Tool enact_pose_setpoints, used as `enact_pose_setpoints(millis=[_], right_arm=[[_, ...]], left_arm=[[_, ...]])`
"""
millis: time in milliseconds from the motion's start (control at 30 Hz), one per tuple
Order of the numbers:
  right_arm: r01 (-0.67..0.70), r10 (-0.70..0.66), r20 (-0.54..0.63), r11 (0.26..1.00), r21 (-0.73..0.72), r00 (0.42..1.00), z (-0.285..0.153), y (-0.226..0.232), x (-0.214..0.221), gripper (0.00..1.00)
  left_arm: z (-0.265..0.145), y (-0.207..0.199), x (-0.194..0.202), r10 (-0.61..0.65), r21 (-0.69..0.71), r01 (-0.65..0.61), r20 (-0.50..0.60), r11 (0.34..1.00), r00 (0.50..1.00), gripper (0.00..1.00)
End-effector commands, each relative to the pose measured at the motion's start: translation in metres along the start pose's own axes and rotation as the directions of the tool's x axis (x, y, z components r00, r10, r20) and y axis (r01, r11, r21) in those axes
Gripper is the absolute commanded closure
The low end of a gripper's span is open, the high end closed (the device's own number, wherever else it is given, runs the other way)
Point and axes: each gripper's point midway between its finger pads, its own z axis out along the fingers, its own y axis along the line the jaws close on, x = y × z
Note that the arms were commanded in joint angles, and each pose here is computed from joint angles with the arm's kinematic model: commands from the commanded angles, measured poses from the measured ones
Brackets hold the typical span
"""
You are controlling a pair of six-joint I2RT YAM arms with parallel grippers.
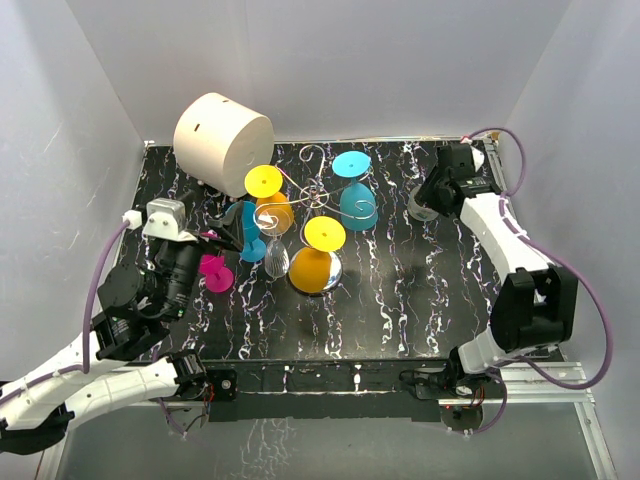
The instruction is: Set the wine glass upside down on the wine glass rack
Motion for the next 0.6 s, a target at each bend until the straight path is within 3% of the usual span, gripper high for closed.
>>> enact_pose_setpoints(millis=[0,67,200,433,567], right_arm=[[0.03,-0.032,-0.024,0.994,-0.108,0.999,-0.005,0.022,0.0,0.6],[0.018,-0.02,-0.016,0.993,-0.117,1.0,-0.006,0.02,0.003,0.6],[0.003,-0.005,-0.014,0.992,-0.128,1.0,-0.01,0.016,0.011,0.59],[-0.015,0.011,-0.028,0.988,-0.155,1.0,-0.018,0.016,0.018,0.59],[-0.023,0.02,-0.021,0.984,-0.175,1.0,-0.023,0.019,0.017,0.59]], left_arm=[[0.002,0.017,-0.006,0.008,-0.105,-0.011,-0.03,0.994,1.0,0.09],[0.001,0.033,0.009,0.018,-0.234,-0.043,-0.108,0.971,0.994,0.14],[-0.008,0.047,0.038,0.01,-0.361,-0.097,-0.236,0.928,0.972,0.21],[-0.018,0.058,0.044,-0.026,-0.414,-0.087,-0.26,0.906,0.965,0.33],[-0.012,0.05,0.052,0.02,-0.399,-0.156,-0.325,0.904,0.945,0.32]])
